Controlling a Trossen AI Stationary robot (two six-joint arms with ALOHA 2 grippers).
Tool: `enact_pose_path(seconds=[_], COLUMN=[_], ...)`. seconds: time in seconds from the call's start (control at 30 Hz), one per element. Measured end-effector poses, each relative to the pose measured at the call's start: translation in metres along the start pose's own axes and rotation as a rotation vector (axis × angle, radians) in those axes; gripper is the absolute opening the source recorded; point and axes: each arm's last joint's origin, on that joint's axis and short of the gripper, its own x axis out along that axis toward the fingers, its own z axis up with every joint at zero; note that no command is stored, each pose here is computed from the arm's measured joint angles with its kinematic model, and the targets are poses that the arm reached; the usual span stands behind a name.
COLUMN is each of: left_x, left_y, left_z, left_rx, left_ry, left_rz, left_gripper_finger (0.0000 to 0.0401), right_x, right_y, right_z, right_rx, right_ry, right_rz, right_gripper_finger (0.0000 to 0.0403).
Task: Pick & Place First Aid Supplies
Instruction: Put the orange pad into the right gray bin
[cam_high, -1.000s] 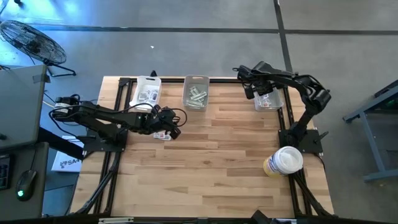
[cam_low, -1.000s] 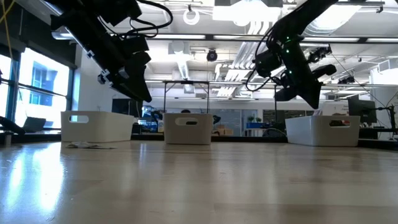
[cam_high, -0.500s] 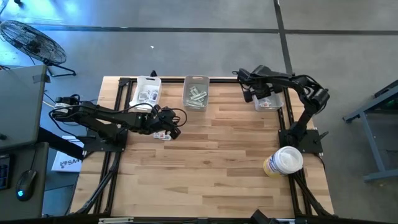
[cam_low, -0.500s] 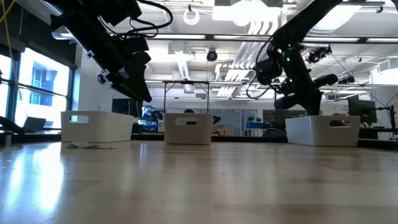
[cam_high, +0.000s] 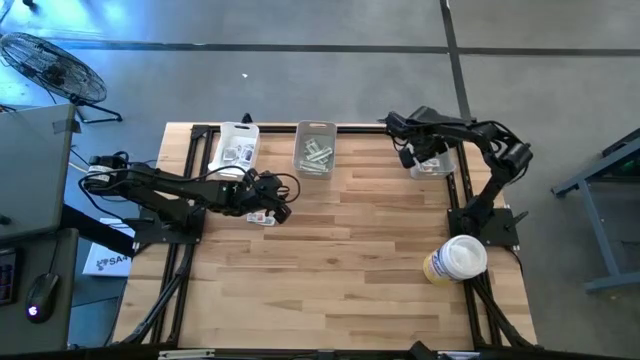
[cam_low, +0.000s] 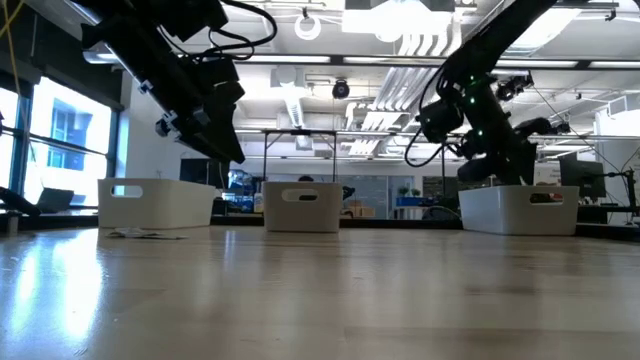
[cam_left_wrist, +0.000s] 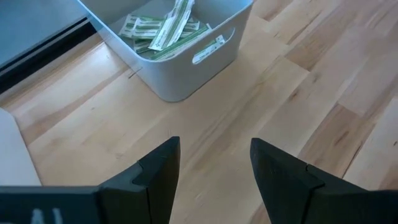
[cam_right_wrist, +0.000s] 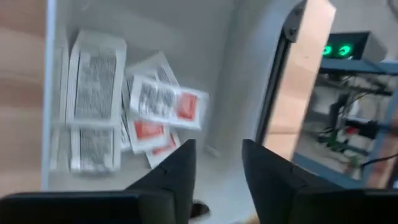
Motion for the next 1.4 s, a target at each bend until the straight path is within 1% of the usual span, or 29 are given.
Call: enact_pose_path(seconds=[0.07, 0.17, 0.27, 0.37, 0.47, 0.53, 0.6, 0.73, 0.8, 0.9, 1.07, 1.13, 1.23, 1.4], left_x=[0.0, 0.0, 0.0, 0.0, 0.0, -0.003, -0.006, -0.013, -0.017, -0.022, -0.024, -0.021, -0.015, -0.006], left_y=[0.0, 0.0, 0.0, -0.002, -0.002, -0.001, 0.0, 0.007, 0.009, 0.006, -0.01, -0.015, -0.022, -0.028], left_z=[0.0, 0.0, 0.0, 0.003, 0.003, 0.002, 0.001, -0.005, -0.012, -0.02, -0.035, -0.044, -0.059, -0.071], left_rx=[-0.01, -0.01, -0.011, -0.033, -0.027, -0.023, -0.045, -0.106, -0.109, -0.111, -0.09, -0.068, -0.003, 0.045], left_ry=[0.001, 0.0, 0.001, -0.033, -0.017, 0.012, 0.039, 0.132, 0.176, 0.205, 0.206, 0.235, 0.283, 0.3], left_rz=[-0.002, 0.0, -0.003, -0.011, -0.027, -0.058, -0.078, -0.066, -0.035, -0.009, 0.011, 0.025, 0.056, 0.09], left_gripper_finger=[0.0193, 0.0193, 0.0193, 0.0193, 0.0192, 0.0192, 0.0192, 0.0192, 0.0192, 0.0192, 0.0192, 0.0192, 0.0192, 0.0192], right_x=[-0.01, -0.031, -0.057, -0.083, -0.106, -0.119, -0.13, -0.142, -0.143, -0.139, -0.128, -0.125, -0.125, -0.13], right_y=[-0.003, -0.007, -0.005, 0.001, 0.015, 0.026, 0.038, 0.063, 0.075, 0.088, 0.102, 0.105, 0.107, 0.106], right_z=[-0.007, -0.023, -0.043, -0.064, -0.085, -0.1, -0.114, -0.144, -0.158, -0.175, -0.196, -0.203, -0.211, -0.218], right_rx=[-0.027, -0.044, -0.023, -0.002, -0.013, -0.051, -0.107, -0.253, -0.308, -0.374, -0.438, -0.458, -0.497, -0.522], right_ry=[-0.022, -0.117, -0.267, -0.442, -0.637, -0.754, -0.856, -1.015, -1.063, -1.1, -1.125, -1.139, -1.189, -1.245], right_rz=[-0.025, -0.069, -0.018, 0.092, 0.238, 0.342, 0.445, 0.632, 0.729, 0.869, 1.073, 1.141, 1.204, 1.225], right_gripper_finger=[0.0133, 0.0135, 0.0126, 0.0117, 0.0113, 0.0113, 0.0114, 0.0113, 0.0113, 0.0113, 0.0113, 0.0113, 0.0113, 0.0113])
